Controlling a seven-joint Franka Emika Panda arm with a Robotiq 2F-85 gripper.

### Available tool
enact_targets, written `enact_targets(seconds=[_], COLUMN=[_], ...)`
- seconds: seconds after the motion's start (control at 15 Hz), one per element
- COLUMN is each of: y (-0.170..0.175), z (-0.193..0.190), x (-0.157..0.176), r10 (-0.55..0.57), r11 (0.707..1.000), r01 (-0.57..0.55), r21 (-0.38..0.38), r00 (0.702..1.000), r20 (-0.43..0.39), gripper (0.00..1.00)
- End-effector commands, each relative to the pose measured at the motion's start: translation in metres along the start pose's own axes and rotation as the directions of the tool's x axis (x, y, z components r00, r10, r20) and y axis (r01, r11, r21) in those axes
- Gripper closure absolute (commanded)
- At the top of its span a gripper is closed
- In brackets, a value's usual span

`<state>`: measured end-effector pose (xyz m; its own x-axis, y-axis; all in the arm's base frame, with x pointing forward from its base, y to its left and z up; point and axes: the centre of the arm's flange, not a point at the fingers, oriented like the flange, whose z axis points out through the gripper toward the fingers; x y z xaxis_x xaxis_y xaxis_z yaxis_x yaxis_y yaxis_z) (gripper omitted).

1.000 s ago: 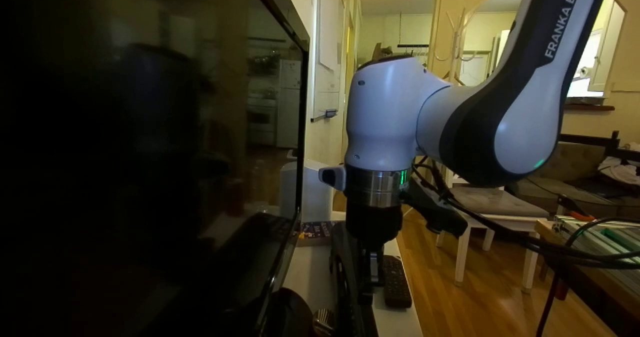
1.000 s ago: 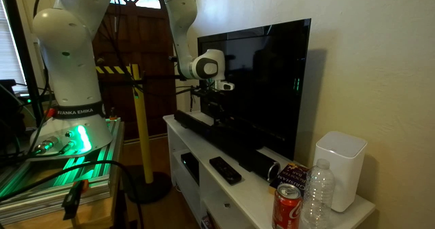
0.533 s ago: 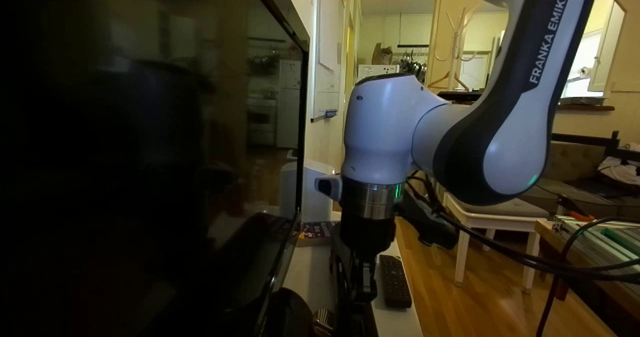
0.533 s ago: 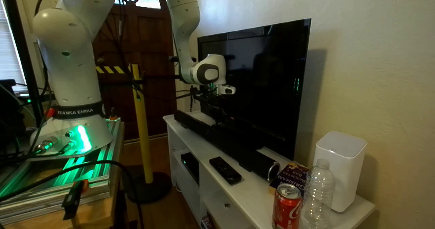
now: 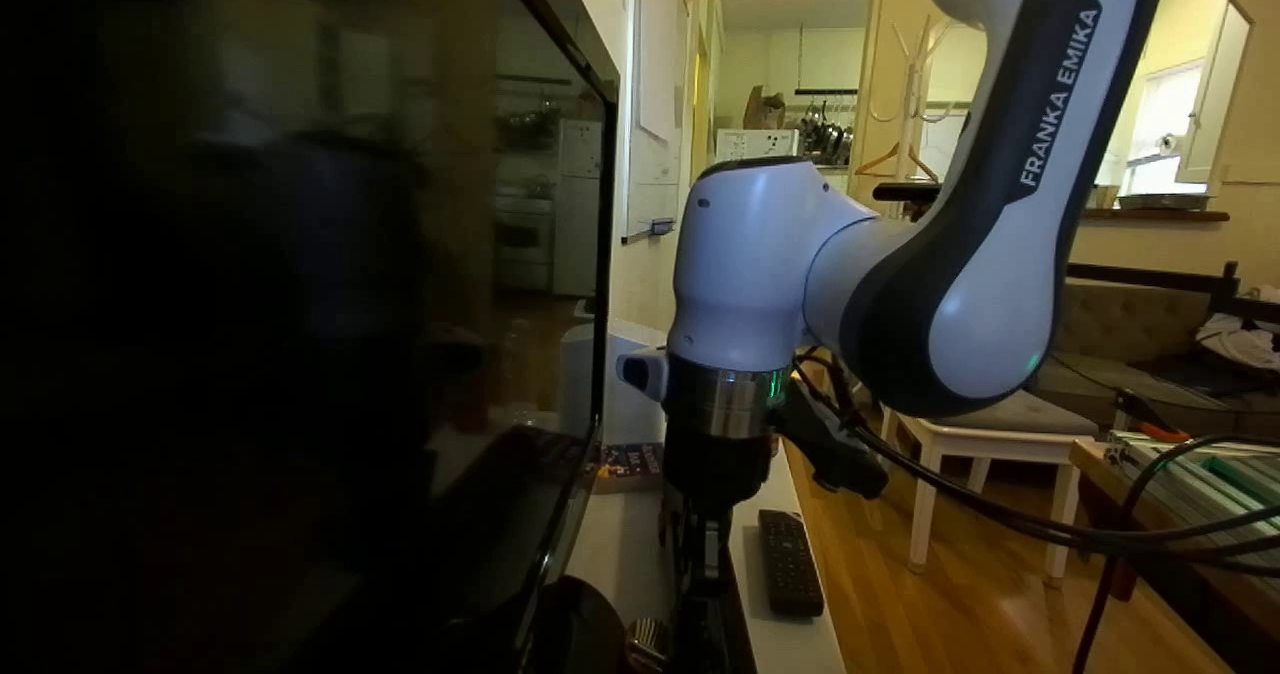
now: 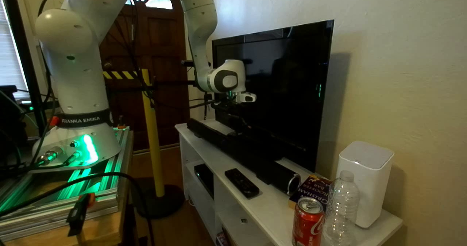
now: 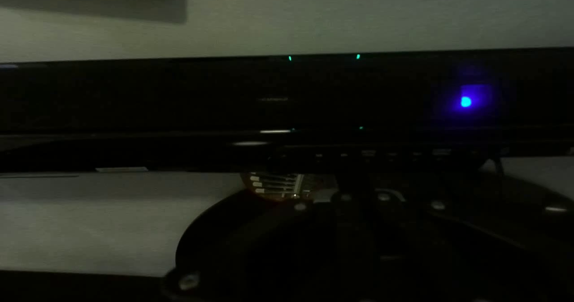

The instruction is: Press down on the top of the black speaker.

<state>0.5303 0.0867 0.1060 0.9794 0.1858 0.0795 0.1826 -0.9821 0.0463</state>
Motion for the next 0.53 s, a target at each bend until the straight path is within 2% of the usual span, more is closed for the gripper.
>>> enact_targets(seconds=[0.0, 0.47], y=[0.001, -0.001], z=[0.011, 0.022], x=[0.005, 0.002], r10=[-0.01, -0.034], r11=[1.0, 0.999], r01=[0.01, 0.034], r21=[0.004, 0.013], r00=[1.0, 0.999], r20=[-0.004, 0.018], gripper=[0.99, 0.99])
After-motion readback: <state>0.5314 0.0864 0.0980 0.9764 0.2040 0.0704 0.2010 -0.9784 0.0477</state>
